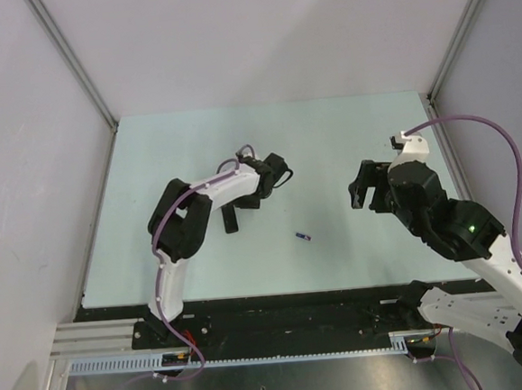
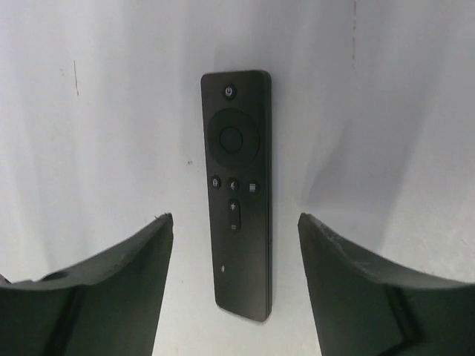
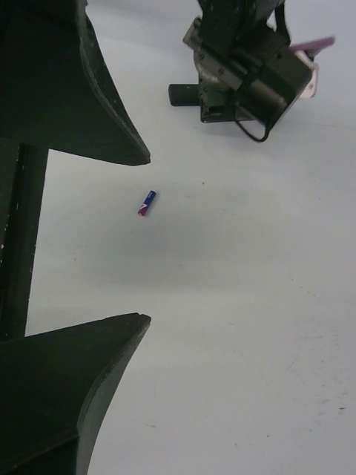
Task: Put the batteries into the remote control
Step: Place the remote control at the center of the board, then reset both arms
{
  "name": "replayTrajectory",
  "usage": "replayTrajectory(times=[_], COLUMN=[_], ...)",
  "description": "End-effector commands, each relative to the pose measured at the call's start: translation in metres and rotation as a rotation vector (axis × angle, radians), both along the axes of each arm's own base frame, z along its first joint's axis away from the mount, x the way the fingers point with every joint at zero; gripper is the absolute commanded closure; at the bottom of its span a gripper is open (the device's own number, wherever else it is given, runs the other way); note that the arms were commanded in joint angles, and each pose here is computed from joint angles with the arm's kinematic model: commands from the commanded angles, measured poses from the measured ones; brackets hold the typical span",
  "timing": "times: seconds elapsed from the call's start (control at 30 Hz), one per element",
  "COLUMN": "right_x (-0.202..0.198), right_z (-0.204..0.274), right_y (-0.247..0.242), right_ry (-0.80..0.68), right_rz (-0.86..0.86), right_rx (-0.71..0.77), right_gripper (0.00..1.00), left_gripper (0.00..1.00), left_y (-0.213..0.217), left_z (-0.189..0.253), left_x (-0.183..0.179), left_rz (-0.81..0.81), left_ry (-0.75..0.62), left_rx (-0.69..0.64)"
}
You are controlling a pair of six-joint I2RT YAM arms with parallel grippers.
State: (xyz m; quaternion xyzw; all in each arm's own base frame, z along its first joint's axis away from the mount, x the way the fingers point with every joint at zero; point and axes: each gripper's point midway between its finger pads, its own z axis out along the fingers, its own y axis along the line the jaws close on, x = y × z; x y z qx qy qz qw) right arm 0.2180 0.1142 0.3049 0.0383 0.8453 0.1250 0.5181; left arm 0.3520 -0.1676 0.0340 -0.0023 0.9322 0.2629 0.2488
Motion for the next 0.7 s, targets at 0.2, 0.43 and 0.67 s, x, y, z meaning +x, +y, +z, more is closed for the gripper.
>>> replayTrajectory(times=[0.2,0.43,0.67], right_x=[0.003,0.009,0.021], right_z=[-0.006,-0.026,-0.051], right_y=[0.002,0.009,0.024], right_ry=[-0.003,-0.014,0.018], right_rz=[-0.010,-0.003,0.013], right_rx=[0.014,0.031,0.013], right_gripper=[0.14,0.14,0.14], left_gripper=[0.14,0.00,0.00], left_y=[-0.006,0.032,0.051], left_z=[0.184,0.213,0.189], left_x=[-0.009,-0.062,-0.081], left_rz=[-0.102,-0.183,-0.160], left_ry=[-0.401,-0.560,-0.539], left_rx=[-0.369,-0.535,-0.602])
